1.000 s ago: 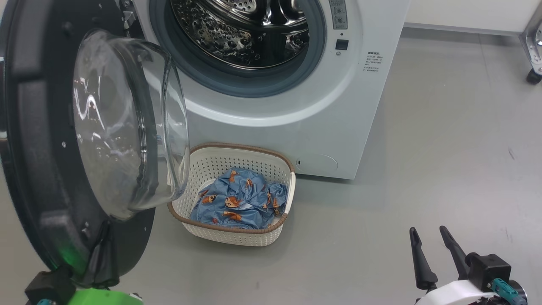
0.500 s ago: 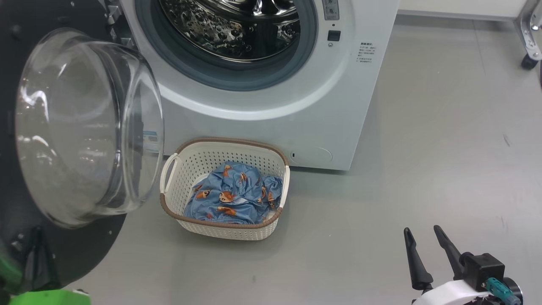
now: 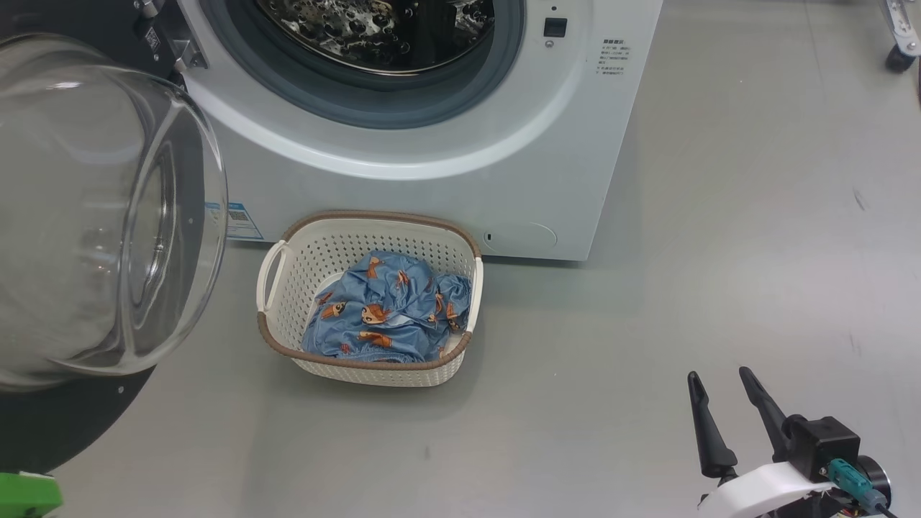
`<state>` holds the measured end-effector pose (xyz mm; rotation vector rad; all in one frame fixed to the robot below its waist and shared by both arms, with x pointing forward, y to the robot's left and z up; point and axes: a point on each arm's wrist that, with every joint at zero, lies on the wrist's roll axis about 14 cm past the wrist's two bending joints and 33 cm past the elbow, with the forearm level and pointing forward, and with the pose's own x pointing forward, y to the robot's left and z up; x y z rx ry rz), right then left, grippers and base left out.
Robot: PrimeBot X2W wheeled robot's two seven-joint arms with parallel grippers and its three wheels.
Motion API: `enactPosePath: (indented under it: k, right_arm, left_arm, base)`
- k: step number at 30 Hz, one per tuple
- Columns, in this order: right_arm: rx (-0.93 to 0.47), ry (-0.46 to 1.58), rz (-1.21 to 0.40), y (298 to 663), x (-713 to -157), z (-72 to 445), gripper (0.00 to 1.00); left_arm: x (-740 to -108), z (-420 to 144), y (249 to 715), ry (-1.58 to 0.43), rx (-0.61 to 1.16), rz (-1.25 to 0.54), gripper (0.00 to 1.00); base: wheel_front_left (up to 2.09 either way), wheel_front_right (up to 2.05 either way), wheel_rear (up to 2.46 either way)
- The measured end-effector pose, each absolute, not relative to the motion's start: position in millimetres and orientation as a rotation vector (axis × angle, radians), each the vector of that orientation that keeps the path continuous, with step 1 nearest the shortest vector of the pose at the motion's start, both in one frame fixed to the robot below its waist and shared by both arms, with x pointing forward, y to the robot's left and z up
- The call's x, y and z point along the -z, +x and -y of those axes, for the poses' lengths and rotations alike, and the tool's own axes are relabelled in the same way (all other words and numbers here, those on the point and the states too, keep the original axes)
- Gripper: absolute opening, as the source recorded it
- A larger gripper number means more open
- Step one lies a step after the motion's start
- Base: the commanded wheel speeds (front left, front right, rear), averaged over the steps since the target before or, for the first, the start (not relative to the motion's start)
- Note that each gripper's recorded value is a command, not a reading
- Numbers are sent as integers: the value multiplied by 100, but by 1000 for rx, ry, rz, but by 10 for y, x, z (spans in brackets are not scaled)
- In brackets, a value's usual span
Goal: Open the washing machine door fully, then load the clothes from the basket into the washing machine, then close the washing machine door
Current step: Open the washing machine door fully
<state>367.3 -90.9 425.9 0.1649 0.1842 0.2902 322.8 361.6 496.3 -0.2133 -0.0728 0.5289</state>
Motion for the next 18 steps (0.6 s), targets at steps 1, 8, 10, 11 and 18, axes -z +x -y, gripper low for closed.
enactPosePath:
  k: [1, 8, 10, 11, 18]
  right_arm:
    - [-289, 165, -185, 3684, -4256, 911, 100]
    - [-282, 164, -193, 3713, -4219, 930, 100]
    - [-288, 164, -190, 3727, -4226, 921, 100]
    - [-288, 164, -189, 3734, -4229, 920, 100]
    - [-283, 165, -197, 3739, -4200, 935, 100]
  left_arm:
    - [-4961, -3657, 3229, -209, -538, 71, 0]
    - [-4969, -3903, 3251, -190, -592, 65, 0]
    - [-4960, -3951, 3248, -187, -601, 61, 0]
    - [-4955, -3979, 3249, -187, -606, 59, 0]
    - [-4940, -4116, 3257, -162, -628, 41, 0]
  base:
    - [0, 0, 0]
    - [0, 0, 0]
    - [0, 0, 0]
    - [0, 0, 0]
    - [0, 0, 0]
